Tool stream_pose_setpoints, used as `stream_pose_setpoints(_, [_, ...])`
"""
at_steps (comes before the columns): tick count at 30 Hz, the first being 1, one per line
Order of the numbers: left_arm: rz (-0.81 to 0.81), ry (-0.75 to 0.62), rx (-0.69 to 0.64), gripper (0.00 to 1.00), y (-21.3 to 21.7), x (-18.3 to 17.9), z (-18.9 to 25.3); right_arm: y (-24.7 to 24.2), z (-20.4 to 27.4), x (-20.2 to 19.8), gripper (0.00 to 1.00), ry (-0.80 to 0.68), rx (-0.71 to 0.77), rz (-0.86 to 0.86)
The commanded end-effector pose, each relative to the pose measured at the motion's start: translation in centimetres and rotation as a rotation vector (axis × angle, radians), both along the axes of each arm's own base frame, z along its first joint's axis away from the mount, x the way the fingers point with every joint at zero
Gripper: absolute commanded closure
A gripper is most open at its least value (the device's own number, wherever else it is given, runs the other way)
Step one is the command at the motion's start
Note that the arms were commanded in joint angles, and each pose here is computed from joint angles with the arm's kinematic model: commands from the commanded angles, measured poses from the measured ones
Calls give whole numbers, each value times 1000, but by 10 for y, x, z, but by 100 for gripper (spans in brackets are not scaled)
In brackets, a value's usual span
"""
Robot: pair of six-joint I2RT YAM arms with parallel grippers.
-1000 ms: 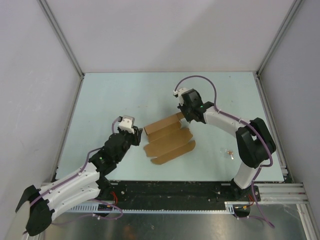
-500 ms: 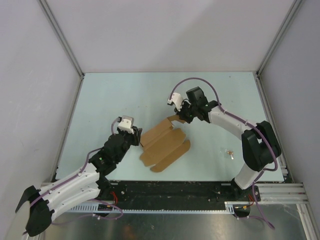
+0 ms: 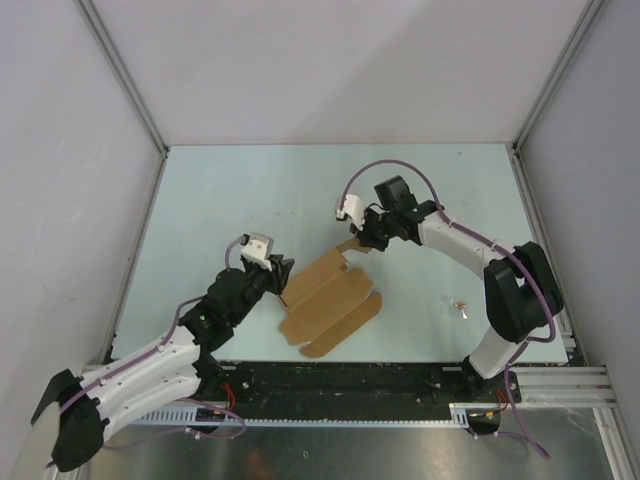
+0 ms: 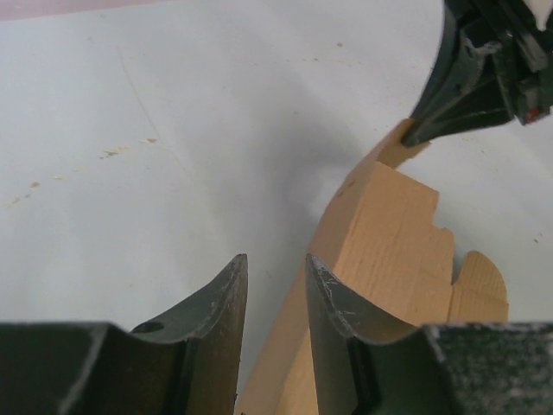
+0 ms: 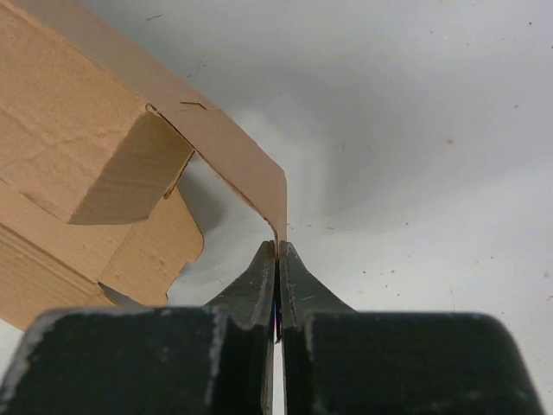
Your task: Fold the paper box
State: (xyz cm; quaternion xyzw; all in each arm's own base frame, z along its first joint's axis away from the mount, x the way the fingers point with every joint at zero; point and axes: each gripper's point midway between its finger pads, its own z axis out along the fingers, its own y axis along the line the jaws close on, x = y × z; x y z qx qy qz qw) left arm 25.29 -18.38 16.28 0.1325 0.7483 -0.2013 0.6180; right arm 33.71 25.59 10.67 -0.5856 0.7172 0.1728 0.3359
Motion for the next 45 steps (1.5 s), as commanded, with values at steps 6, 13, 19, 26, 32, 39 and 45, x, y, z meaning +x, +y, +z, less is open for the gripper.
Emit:
stream_pose_setpoints(6, [-162, 2, 14, 69, -31, -5, -1, 15, 6, 5, 100, -43, 3, 36])
stream_pose_setpoints(13, [-216, 10, 28, 74, -39, -10, -4, 23, 8, 19, 100, -55, -10, 24])
stream_pose_setpoints(19, [-244, 9, 27, 76, -41, -16, -4, 31, 2, 26, 100, -32, -45, 31])
stream_pose_setpoints(26, [-248, 49, 52, 80, -43, -17, -14, 38, -1, 24, 100, -17, -44, 37])
stream_pose_setpoints(32, [-265, 59, 51, 82, -43, -24, -17, 43, -4, 22, 100, -15, -45, 33])
stream_pose_setpoints(39, [-260, 89, 65, 83, -40, -30, -30, 44, -3, 23, 100, -9, -40, 3])
stream_pose_setpoints(45, [-246, 143, 75, 85, -36, -34, -46, 47, -5, 20, 100, 12, -39, -10])
